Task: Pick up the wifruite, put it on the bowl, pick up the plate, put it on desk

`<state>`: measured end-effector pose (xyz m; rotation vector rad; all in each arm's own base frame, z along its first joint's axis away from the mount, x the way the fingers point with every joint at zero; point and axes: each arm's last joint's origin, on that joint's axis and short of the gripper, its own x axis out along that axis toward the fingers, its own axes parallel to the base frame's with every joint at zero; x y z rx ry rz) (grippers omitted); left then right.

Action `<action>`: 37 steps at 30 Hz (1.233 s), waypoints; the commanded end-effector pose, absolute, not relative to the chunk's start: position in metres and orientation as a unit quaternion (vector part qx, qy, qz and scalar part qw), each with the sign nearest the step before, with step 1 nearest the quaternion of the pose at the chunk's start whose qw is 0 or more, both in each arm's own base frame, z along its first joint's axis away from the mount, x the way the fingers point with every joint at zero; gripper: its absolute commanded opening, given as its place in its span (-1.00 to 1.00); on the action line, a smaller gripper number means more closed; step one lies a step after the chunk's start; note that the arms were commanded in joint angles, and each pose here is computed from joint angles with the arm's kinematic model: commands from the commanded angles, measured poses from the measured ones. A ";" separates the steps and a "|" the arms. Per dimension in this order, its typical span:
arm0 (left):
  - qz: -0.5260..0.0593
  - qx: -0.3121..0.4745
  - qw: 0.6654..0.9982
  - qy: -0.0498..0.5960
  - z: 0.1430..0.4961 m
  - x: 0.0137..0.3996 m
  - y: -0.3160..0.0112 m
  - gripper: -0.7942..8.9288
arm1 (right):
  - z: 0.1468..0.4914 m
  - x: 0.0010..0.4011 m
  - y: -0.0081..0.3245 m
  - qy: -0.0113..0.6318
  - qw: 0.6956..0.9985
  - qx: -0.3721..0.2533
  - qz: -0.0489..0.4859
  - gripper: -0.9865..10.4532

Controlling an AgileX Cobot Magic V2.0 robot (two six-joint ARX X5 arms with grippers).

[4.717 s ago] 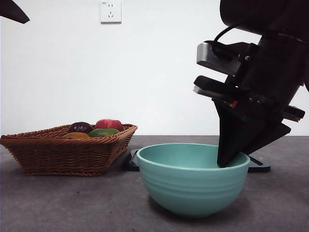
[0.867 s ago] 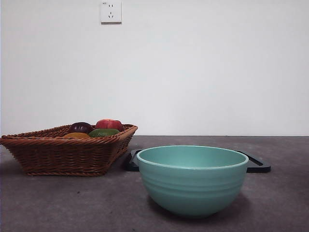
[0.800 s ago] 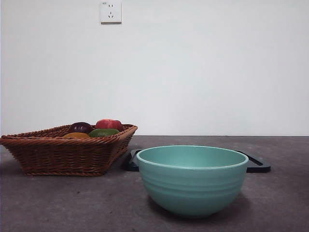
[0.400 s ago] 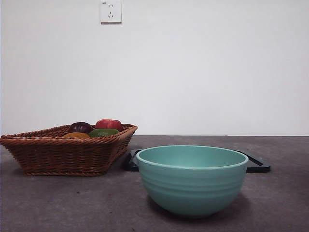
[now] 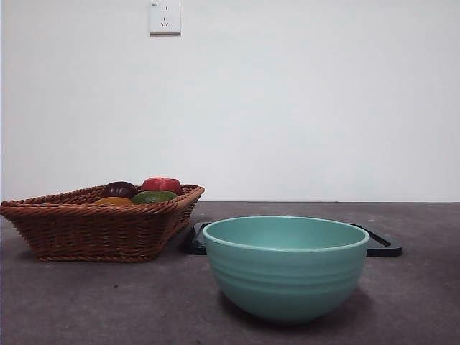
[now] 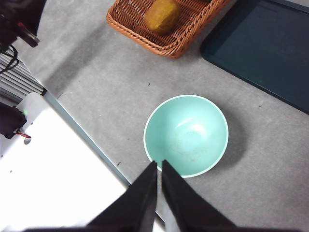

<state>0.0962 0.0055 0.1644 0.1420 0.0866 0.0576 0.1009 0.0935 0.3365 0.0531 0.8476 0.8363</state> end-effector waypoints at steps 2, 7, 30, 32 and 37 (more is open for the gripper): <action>0.036 0.071 0.995 0.053 0.158 0.096 0.007 -0.82 | 0.341 0.101 0.096 0.390 0.828 0.020 0.402 -0.82; 0.034 0.070 0.994 0.081 0.151 0.096 0.007 -0.82 | 0.341 0.102 0.096 0.389 0.829 0.020 0.402 -0.82; 0.033 0.068 0.993 0.093 0.149 0.095 0.006 -0.82 | 0.341 0.102 0.096 0.388 0.829 0.021 0.402 -0.82; 0.033 0.068 0.993 0.093 0.149 0.095 0.006 -0.82 | 0.341 0.102 0.096 0.388 0.829 0.021 0.402 -0.82; 0.033 0.068 0.993 0.093 0.149 0.095 0.006 -0.82 | 0.341 0.102 0.096 0.388 0.829 0.021 0.402 -0.82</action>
